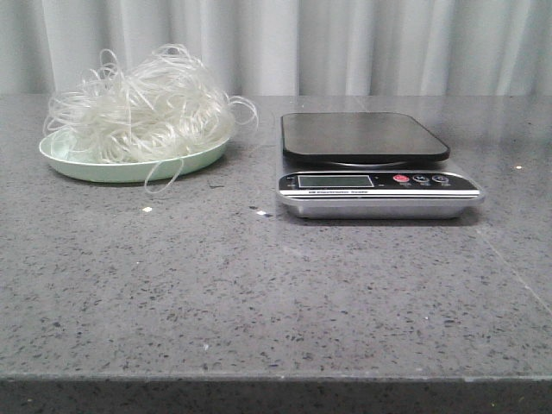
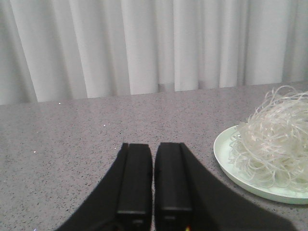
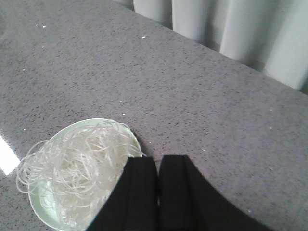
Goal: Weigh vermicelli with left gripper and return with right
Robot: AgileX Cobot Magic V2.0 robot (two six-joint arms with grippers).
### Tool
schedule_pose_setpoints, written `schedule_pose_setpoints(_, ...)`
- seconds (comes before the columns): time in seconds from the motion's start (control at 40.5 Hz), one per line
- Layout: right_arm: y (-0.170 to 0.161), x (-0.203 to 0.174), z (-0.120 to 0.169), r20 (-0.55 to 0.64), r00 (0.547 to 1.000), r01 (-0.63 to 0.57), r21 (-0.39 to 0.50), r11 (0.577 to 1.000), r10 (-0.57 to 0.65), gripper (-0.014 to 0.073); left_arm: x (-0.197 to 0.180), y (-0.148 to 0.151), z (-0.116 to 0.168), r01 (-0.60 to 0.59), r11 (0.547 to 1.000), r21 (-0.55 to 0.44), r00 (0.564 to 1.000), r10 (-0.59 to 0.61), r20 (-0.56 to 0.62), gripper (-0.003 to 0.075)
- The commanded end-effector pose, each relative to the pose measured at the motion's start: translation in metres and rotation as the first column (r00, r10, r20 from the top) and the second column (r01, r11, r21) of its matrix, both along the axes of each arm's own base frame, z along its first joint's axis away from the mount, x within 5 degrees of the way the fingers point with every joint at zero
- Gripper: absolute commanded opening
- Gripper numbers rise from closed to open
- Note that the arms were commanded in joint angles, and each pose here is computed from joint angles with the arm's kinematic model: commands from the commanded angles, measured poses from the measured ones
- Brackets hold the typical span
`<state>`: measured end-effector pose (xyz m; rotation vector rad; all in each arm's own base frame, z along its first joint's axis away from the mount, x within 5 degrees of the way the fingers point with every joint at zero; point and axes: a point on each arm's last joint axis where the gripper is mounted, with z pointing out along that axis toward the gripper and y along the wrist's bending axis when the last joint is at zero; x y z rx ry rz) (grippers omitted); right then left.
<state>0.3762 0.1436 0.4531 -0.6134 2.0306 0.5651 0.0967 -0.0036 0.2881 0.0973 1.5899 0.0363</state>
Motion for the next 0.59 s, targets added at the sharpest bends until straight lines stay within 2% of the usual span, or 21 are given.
schedule_pose_setpoints(0.0, -0.022, -0.024, 0.035, 0.102, 0.993, 0.055, 0.071, 0.996, -0.062, 0.0153, 0.000, 0.002, 0.015, -0.023, 0.999, -0.023, 0.995, 0.025, 0.094, 0.0137)
schedule_pose_setpoints(0.148, -0.041, -0.034, 0.021, 0.107, 0.983, 0.147, 0.051, 0.988, -0.152, 0.0153, 0.000, 0.002, 0.016, -0.025, 0.999, -0.024, 0.995, 0.027, 0.098, 0.0137)
schedule_pose_setpoints(0.271, -0.055, -0.051, 0.002, 0.123, 0.964, 0.229, 0.075, 0.971, -0.236, 0.0153, 0.000, 0.002, 0.016, -0.025, 0.999, -0.024, 0.995, 0.027, 0.098, 0.0137)
schedule_pose_setpoints(0.567, -0.086, -0.121, -0.051, 0.259, 0.877, 0.393, 0.098, 0.914, -0.405, 0.0153, 0.000, 0.002, 0.016, -0.025, 0.999, -0.024, 0.995, 0.027, 0.098, 0.0137)
